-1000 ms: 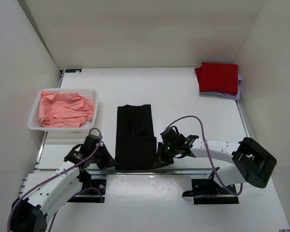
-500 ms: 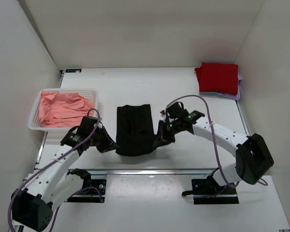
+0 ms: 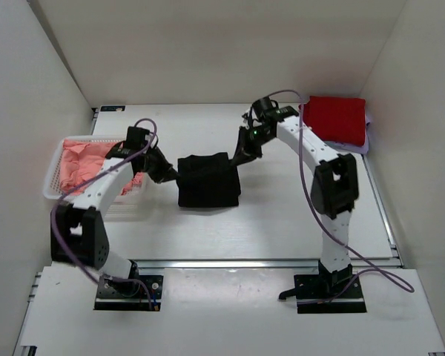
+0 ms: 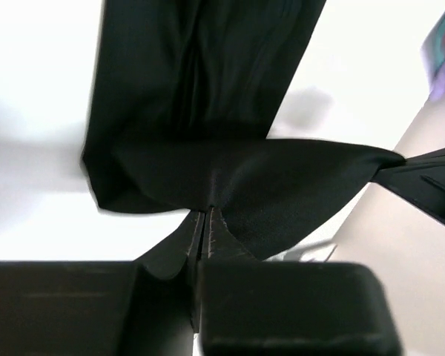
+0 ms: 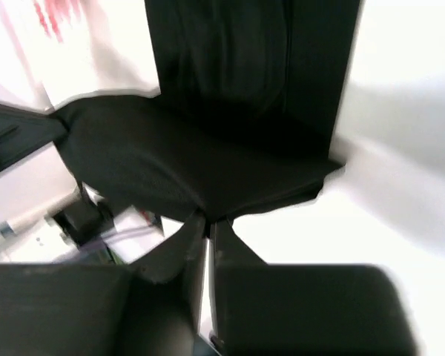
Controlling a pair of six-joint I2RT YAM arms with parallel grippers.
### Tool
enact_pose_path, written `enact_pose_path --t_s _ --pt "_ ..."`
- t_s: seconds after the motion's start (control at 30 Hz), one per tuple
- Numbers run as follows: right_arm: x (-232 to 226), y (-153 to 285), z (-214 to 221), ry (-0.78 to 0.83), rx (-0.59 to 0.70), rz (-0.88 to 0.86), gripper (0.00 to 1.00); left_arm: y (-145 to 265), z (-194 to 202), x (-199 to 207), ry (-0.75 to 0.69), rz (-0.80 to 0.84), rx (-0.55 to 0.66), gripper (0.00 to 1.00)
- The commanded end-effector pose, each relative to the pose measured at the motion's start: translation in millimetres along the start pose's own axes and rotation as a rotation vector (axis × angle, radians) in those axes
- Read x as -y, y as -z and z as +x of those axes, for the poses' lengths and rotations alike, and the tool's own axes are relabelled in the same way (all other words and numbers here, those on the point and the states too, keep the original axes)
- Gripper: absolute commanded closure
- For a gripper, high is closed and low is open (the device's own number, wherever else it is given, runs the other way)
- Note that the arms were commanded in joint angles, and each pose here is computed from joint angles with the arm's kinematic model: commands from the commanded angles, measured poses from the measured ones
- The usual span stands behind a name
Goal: Fold and stack the t-shirts
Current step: Fold the long partially folded tshirt into a neat square, then smooth out wrinkles on the folded tshirt
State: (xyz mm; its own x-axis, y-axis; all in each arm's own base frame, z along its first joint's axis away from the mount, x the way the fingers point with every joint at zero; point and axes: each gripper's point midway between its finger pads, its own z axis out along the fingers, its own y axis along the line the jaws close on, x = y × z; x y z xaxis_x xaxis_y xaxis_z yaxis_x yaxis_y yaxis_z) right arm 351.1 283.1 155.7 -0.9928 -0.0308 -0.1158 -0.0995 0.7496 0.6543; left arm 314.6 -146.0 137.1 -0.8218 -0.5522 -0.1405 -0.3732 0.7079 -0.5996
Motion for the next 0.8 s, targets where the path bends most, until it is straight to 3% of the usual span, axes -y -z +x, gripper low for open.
enact_pose_path --t_s 0.0,0.03,0.07,0.1,0.13,0.23,0.3,0.33,0.57,0.77 --pt "-10 1 -62 0.058 0.073 -0.026 0.88 -10 -63 24 -0.004 0.042 0.134 0.87" --pt "9 -16 -71 0.018 0.047 -0.001 0.8 -20 -78 23 0.023 0.048 0.15 0.86" --pt "-11 -3 -95 0.054 0.123 -0.026 0.76 -18 -94 34 0.021 0.089 0.186 0.84" --pt "-10 -4 -113 0.065 0.154 -0.023 0.69 -20 -108 40 0.037 0.101 0.206 0.75" --pt "2 -17 -117 0.038 0.134 -0.01 0.64 -28 -118 38 0.045 0.104 0.21 0.55" --pt "11 -13 -142 0.055 0.205 0.013 0.58 -26 -151 62 0.047 0.175 0.26 0.55" --pt "21 -16 -141 0.087 0.2 0.055 0.55 -35 -152 73 0.043 0.204 0.249 0.32" --pt "25 -23 -138 0.097 0.188 0.086 0.53 -35 -157 81 0.037 0.238 0.252 0.02" --pt "39 -46 -121 0.219 0.144 0.245 0.48 -55 -135 92 0.005 0.247 0.193 0.01" --pt "39 -66 -121 0.246 0.136 0.238 0.57 -65 -124 69 -0.054 0.113 0.167 0.01"
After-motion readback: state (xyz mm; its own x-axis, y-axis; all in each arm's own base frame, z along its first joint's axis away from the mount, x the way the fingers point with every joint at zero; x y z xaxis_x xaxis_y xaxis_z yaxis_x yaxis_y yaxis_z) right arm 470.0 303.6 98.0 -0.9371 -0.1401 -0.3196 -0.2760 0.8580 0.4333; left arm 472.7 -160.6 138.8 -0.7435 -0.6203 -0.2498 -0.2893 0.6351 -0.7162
